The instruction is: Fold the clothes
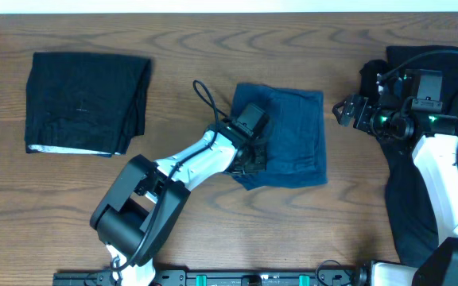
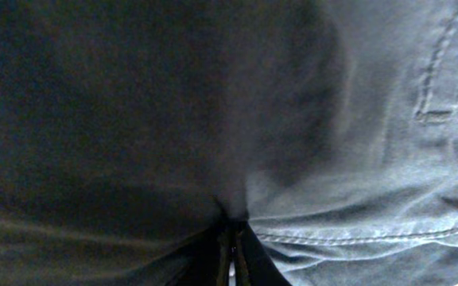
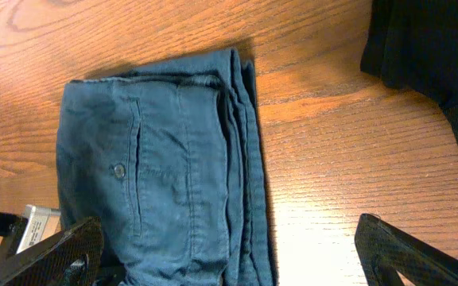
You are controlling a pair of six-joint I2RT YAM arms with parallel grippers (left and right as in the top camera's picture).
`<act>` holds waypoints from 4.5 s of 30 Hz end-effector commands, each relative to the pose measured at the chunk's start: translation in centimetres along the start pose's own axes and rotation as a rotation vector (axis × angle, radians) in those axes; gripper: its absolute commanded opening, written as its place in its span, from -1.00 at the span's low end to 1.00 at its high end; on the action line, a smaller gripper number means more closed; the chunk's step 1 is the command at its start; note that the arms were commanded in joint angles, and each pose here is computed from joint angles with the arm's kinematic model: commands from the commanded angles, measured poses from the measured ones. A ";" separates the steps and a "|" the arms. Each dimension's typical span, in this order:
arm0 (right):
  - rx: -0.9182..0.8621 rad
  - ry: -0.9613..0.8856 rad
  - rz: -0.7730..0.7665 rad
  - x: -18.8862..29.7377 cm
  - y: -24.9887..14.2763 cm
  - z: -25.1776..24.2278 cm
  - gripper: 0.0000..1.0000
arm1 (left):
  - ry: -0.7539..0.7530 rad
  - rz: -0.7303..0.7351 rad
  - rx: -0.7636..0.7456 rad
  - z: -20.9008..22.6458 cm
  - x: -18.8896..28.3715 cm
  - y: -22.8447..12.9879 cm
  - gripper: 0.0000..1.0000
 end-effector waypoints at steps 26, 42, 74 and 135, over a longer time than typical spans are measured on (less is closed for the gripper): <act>0.000 -0.007 -0.008 0.1 0.2 -0.2 0.99 | 0.302 -0.243 0.016 9.1 11.8 11.0 -0.06; 0.000 -0.007 -0.008 0.1 0.2 -0.2 0.99 | 0.264 0.065 0.028 2.7 5.8 0.3 -0.08; 0.000 -0.007 -0.008 0.1 0.2 -0.2 0.98 | 0.593 0.052 0.139 14.3 5.9 -0.6 -0.06; 0.000 -0.007 -0.008 0.1 0.2 -0.2 0.99 | 0.357 0.049 0.231 14.0 5.5 2.8 0.96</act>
Point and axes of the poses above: each gripper's point midway between its finger pads, its own x axis back along the fingers, its own z axis along the line the jaws close on, y = z × x, the point moved 3 cm from there along x, back along the fingers, and after that the axes turned 6 degrees about -x, right-handed, at the moved point
